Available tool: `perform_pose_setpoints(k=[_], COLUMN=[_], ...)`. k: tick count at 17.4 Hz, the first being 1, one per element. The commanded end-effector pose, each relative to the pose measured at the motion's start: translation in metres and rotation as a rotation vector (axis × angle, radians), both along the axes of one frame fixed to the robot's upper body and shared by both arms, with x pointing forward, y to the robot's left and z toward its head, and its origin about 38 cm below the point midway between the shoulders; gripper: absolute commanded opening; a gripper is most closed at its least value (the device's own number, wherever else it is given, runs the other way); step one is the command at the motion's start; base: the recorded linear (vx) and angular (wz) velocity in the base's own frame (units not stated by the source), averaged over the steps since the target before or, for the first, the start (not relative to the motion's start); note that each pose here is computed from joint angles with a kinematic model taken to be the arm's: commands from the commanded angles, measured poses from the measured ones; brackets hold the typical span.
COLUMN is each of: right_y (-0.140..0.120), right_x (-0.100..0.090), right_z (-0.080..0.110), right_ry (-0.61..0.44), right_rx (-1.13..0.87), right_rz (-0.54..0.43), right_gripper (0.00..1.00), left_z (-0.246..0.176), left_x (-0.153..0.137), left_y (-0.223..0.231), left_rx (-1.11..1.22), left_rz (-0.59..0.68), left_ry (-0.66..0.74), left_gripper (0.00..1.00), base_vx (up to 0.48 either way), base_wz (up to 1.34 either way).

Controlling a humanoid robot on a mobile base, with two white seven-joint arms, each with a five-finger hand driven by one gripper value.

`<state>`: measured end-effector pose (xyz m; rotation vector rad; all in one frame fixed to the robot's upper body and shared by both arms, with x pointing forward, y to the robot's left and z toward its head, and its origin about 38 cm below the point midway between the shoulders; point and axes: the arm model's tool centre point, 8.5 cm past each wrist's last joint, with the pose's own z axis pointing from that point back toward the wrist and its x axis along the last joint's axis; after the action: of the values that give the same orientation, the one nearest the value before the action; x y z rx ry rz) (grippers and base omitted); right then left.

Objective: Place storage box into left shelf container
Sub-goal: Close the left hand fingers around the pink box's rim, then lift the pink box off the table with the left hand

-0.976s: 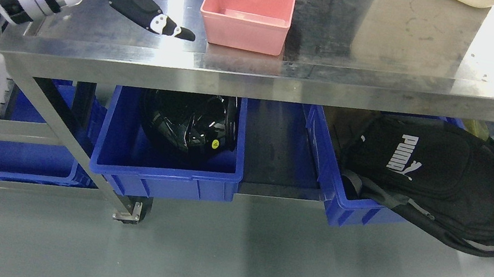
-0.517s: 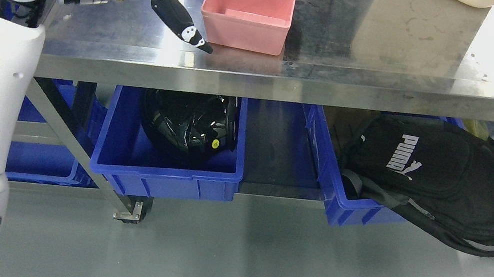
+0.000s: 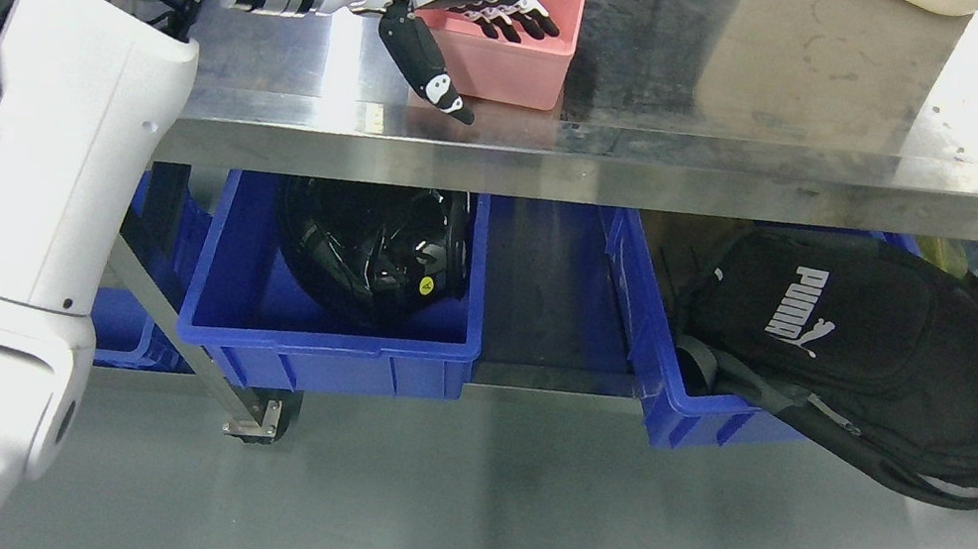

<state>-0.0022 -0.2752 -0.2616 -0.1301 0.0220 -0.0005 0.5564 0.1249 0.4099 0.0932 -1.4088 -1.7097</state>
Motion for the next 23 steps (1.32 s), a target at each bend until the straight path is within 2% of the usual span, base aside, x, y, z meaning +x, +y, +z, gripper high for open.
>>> perform_pose_setpoints(k=[1,3,6,7,14,19,23], right_y=[-0.011,-0.011,-0.011,-0.011,-0.011,-0.011,-0.011], right_x=[0.0,0.0,0.0,0.0,0.0,0.0,0.0], right_z=[0.001,0.001,0.001,0.001,0.001,0.001,0.001], right_ry=[-0.009,-0.009,-0.009,-0.009,-0.009,-0.009,-0.009], right_rx=[-0.018,-0.018,-0.018,-0.018,-0.018,-0.018,-0.018], right_rz=[-0.002,-0.002,-0.002,-0.002,-0.002,-0.002,-0.002], right_gripper=[1.0,1.0,1.0,1.0,1.0,1.0,1.0], left_z=[-0.047,-0.045,-0.044,-0.046,-0.033,-0.039,-0.021], left_x=[0.026,0.026,0.026,0.025,0.026,0.022,0.019], left_y=[-0.022,-0.019,-0.008,-0.004,0.031,0.043,0.049], left_rx=[0.1,0.082,0.044,0.039,-0.475,-0.695,-0.878], left_rz=[0.053,0.029,-0.039,-0.063,-0.149,-0.186,-0.234], left_ry=[0.172,0.152,0.132,0.139,0.163,0.183,0.207], left_gripper=[0.56,0.37,0.04,0.0,0.0,0.0,0.0], base_vx=[0.0,0.0,0.0,0.0,0.001,0.001,0.002], base_wz=[0.0,0.0,0.0,0.0,0.01,0.07,0.01])
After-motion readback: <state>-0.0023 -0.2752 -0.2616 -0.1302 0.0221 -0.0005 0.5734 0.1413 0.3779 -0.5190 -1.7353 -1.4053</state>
